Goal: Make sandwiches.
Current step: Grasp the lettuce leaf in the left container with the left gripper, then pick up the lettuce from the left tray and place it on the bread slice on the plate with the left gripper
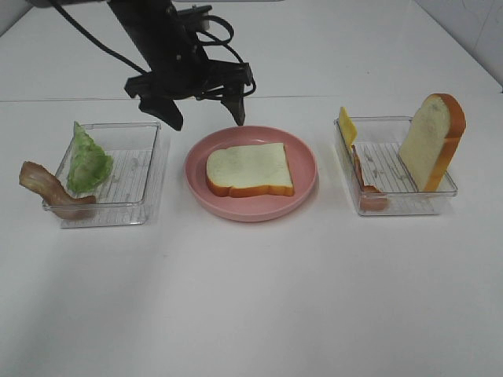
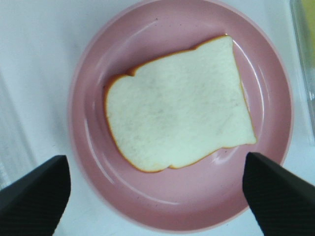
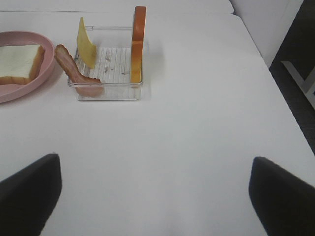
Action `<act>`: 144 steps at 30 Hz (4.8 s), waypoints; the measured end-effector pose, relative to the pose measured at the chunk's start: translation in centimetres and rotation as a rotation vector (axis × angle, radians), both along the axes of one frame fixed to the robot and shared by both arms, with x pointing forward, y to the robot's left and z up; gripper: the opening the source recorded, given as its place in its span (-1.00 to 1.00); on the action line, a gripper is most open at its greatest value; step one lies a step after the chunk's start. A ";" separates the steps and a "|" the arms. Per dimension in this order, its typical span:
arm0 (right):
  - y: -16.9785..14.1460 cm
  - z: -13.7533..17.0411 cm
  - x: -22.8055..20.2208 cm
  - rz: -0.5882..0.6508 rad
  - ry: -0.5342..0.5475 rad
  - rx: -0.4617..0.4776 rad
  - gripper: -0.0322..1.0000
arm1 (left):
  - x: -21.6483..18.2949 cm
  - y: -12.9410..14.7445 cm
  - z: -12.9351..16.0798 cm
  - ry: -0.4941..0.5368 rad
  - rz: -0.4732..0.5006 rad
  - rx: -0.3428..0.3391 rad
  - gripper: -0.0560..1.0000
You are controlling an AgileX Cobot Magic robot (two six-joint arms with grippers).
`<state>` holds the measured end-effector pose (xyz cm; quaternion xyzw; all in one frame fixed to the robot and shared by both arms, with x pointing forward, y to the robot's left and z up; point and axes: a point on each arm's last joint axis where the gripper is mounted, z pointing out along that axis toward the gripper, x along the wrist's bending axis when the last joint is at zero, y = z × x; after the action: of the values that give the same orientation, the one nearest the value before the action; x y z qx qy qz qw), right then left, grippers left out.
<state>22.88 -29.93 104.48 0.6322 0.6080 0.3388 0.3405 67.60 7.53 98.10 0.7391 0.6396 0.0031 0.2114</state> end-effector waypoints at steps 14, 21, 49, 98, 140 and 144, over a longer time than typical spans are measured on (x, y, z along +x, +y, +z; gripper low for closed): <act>0.0 0.0 0.0 0.000 0.000 0.000 0.92 | -0.5 8.6 6.3 0.005 0.084 0.214 0.74; 0.0 0.0 0.0 0.000 0.000 0.000 0.92 | 0.8 14.0 6.6 0.003 0.190 0.232 0.74; 0.0 0.0 0.0 0.000 0.000 0.000 0.92 | 4.1 16.3 -4.2 0.157 0.176 0.275 0.64; 0.0 0.0 0.0 0.000 0.000 0.000 0.92 | 3.9 16.7 -4.3 0.184 0.108 0.343 -0.87; 0.0 0.0 0.0 0.000 0.000 0.000 0.92 | 1.0 -1.7 2.7 0.064 -0.066 -0.374 -0.88; 0.0 0.0 0.0 0.000 0.000 0.000 0.92 | 1.3 -2.9 0.7 0.087 -0.059 -0.414 -0.88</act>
<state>22.88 -29.93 104.48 0.6322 0.6080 0.3388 0.3405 68.87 4.62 98.77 0.6978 0.6133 -0.1664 0.3307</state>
